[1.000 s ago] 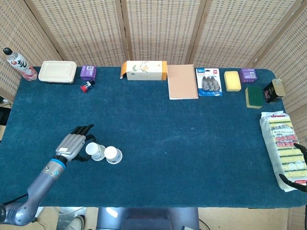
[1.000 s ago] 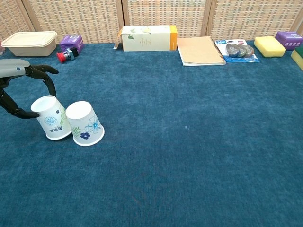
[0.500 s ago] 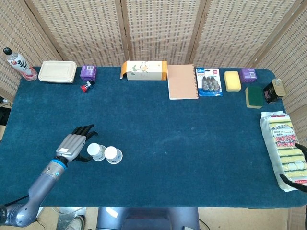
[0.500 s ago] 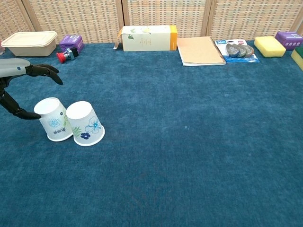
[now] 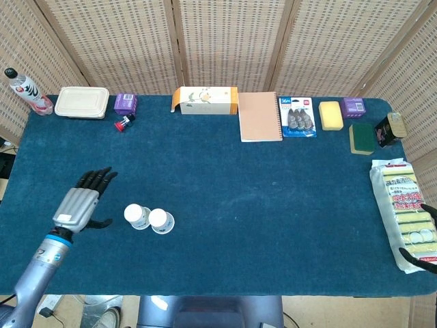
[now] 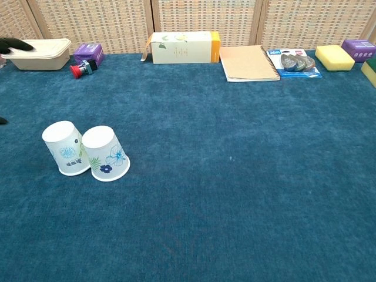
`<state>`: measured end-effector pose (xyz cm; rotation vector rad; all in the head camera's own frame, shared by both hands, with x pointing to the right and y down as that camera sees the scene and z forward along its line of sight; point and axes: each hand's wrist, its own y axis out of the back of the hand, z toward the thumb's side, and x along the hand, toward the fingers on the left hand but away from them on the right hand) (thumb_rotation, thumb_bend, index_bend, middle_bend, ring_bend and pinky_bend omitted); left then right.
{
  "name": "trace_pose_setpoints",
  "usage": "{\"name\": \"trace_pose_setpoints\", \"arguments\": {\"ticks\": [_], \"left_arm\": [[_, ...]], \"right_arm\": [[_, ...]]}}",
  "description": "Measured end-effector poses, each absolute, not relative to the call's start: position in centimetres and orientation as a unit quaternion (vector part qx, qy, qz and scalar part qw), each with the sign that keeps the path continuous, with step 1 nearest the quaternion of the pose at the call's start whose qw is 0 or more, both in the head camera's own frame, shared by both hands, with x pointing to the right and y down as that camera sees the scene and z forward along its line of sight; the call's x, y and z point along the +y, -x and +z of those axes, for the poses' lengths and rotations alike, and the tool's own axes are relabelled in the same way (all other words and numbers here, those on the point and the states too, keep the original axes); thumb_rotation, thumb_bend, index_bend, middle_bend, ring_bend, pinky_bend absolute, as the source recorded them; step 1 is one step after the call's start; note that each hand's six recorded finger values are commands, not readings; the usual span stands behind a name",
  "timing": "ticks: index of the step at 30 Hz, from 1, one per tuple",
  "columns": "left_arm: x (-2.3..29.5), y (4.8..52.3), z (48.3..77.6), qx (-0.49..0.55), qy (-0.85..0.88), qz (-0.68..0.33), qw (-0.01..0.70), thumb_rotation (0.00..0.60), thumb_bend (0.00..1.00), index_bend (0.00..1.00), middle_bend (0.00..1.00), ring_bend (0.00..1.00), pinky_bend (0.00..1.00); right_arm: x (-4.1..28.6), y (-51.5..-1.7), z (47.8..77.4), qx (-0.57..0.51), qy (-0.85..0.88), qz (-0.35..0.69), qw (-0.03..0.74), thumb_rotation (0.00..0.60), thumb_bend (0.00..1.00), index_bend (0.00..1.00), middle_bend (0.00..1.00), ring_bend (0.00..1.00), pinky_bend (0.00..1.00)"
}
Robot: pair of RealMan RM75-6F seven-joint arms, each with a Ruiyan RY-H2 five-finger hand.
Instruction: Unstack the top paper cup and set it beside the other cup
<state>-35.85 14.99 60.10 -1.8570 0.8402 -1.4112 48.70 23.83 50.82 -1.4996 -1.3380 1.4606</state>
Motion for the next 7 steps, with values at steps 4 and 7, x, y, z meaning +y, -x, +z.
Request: {"name": "trace_pose_setpoints", "arguments": {"ticks": [4,7], "left_arm": [[16.4,40.2,58.1,0.380,0.650,-0.553,0.356,0.600,0.12,0.00,0.00,0.00,0.02],[18.3,43.1,57.1,0.406,0.625,-0.565,0.354,0.600,0.12,0.00,0.00,0.00,0.02]], "right_arm": [[23.9,-48.4,51.0,-0.505,0.574,0.555,0.326,0.600,0.04,0.11,0.02,0.00,0.00],[23.9,-48.1,51.2,-0.500,0.575,0.557,0.330,0.600,0.04,0.11,0.02,0.00,0.00]]}}
